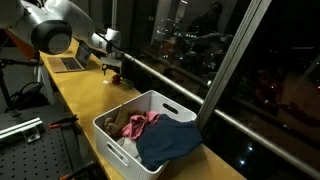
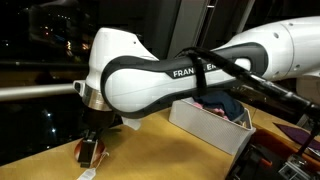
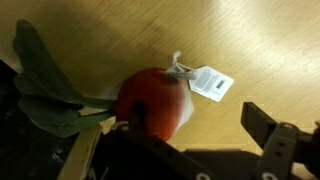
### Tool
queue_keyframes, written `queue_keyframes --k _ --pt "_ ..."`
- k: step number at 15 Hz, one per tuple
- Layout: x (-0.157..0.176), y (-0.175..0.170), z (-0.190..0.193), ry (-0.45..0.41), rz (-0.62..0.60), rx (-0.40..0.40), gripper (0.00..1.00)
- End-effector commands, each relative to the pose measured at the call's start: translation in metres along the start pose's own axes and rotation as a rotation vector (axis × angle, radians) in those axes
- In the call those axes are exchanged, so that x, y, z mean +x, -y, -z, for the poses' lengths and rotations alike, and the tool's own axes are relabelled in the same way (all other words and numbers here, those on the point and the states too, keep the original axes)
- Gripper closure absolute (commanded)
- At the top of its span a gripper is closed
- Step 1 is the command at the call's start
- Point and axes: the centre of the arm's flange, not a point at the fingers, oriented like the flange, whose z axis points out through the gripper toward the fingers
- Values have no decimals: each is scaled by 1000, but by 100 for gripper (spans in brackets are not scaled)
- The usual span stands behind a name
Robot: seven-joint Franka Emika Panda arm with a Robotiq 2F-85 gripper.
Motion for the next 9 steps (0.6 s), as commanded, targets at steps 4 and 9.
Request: queue_keyframes --k 4,9 --pt "31 -6 -34 9 10 -21 42" --pt "25 10 -34 51 -2 -88 80"
